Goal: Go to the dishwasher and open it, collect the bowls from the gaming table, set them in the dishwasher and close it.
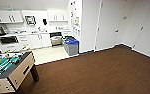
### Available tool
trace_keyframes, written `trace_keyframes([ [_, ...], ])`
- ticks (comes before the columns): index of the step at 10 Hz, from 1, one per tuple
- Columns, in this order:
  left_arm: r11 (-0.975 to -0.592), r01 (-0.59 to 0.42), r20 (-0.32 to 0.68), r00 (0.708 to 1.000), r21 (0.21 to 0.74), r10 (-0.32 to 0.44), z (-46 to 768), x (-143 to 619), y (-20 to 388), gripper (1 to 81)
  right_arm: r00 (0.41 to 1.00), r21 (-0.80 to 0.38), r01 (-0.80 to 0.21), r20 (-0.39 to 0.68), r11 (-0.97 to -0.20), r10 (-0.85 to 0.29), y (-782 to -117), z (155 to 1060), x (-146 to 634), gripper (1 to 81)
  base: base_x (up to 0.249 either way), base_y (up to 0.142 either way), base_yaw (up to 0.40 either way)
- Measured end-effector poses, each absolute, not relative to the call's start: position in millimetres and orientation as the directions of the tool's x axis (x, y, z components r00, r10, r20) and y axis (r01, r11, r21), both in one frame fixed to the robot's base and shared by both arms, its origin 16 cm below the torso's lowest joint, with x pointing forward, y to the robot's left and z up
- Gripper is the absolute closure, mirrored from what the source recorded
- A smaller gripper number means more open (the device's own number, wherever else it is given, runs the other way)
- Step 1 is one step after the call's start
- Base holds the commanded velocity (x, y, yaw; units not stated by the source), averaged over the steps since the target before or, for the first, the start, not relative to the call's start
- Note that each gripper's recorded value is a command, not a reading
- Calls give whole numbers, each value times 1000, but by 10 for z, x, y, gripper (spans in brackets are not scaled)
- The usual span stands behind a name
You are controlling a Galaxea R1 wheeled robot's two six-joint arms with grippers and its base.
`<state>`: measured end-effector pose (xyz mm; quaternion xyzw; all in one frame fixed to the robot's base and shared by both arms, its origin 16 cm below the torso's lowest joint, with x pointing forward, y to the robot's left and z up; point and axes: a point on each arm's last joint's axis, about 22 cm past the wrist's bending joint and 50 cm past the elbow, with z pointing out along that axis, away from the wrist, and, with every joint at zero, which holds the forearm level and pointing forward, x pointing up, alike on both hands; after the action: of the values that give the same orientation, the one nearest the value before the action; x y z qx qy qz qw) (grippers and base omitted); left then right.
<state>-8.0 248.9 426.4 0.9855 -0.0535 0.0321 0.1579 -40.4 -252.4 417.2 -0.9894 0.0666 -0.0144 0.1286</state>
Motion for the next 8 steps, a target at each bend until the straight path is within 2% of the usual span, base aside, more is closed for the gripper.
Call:
trace_keyframes([
  [8,-944,-116,82,992,307,-95,4264,-67,2492,811,991,-256,-129,9,-958,-136,-2524,4173,-427,811,104,0,0],
])
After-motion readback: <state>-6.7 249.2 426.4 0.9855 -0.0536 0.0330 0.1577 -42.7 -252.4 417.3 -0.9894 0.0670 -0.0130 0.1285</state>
